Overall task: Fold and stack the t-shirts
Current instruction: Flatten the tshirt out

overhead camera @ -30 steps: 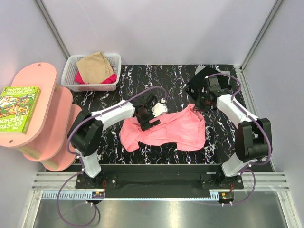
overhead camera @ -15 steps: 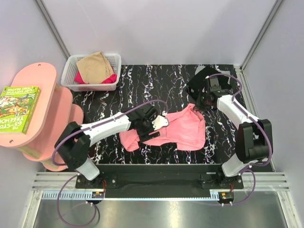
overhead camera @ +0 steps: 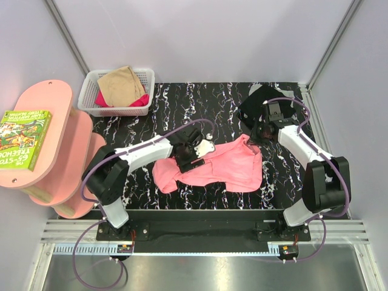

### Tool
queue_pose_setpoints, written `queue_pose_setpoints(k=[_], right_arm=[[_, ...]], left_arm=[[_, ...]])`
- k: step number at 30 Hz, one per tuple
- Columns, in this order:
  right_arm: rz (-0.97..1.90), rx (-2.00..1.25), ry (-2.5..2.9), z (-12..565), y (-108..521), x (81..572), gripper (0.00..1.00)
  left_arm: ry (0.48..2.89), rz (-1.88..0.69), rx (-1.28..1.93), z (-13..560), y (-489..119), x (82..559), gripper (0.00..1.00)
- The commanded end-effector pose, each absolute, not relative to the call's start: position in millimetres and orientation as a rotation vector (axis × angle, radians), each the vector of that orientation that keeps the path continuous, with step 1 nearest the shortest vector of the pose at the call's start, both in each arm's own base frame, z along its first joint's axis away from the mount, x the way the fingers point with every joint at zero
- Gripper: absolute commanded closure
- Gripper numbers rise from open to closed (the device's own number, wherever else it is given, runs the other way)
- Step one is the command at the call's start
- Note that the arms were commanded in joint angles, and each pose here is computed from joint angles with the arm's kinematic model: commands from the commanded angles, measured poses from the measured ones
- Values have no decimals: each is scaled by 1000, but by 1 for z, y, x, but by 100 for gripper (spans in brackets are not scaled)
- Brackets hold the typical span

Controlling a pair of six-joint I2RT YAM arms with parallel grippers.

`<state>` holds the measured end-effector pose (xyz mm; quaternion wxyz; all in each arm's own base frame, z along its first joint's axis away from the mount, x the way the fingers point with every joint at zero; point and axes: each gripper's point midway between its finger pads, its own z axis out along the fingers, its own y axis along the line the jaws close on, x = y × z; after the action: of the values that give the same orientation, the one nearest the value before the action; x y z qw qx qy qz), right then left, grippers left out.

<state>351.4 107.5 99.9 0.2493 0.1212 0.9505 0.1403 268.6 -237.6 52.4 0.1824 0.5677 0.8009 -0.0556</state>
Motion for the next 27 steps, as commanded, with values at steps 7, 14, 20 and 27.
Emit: queue_pose_setpoints(k=[7,14,20,27], right_arm=[[438,316,2527,116,113,354,100],[439,322,2525,116,113,356,100],[448,331,2524,115,114,357,100],[461,320,2506,121,115,358,100]], left_arm=[[2228,-129,1548,60,-240,294,34],[2259,-151,1553,50,-233,282,37],[2265,-179,1572,47,-234,269,64],[2237,-109,1537,54,-232,284,100]])
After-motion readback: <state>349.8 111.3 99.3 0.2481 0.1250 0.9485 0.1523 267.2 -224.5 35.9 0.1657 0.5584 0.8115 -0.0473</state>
